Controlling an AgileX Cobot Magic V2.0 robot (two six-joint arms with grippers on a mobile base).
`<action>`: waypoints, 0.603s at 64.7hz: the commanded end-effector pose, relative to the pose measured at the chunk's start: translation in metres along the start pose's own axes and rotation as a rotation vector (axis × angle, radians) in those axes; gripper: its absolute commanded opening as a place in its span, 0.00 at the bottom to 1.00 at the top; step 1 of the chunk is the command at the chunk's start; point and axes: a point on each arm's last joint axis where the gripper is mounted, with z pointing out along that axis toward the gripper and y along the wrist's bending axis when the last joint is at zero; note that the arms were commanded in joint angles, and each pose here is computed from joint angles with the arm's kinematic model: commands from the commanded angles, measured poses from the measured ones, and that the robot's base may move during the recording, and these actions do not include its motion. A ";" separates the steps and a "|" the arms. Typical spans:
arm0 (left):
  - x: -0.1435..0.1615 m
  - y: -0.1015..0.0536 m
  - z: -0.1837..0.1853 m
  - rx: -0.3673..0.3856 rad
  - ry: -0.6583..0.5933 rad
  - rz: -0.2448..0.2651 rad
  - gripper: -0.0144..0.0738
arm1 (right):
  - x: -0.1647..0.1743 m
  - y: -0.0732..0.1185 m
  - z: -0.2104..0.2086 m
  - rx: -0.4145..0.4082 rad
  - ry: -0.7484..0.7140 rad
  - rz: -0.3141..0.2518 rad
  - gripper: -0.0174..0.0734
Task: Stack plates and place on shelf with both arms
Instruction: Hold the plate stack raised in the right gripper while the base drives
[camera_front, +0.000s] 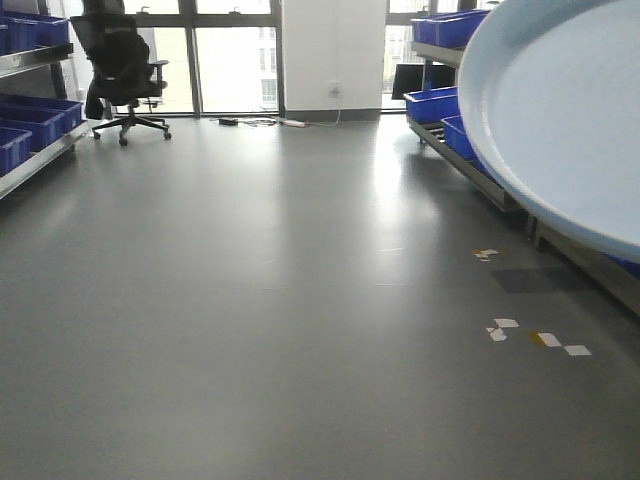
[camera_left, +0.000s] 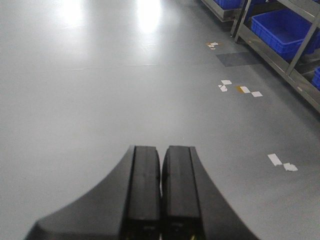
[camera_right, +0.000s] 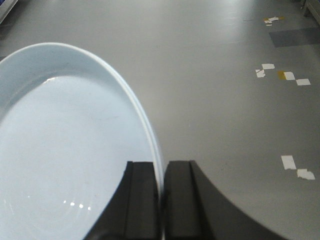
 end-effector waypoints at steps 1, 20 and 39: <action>-0.017 -0.002 -0.003 0.011 -0.108 -0.007 0.26 | -0.017 0.002 -0.005 -0.013 -0.118 0.001 0.25; -0.017 -0.002 -0.003 0.011 -0.108 -0.007 0.26 | -0.017 0.002 -0.005 -0.013 -0.118 0.001 0.25; -0.017 -0.002 -0.003 0.011 -0.108 -0.007 0.26 | -0.017 0.002 -0.005 -0.013 -0.117 0.001 0.25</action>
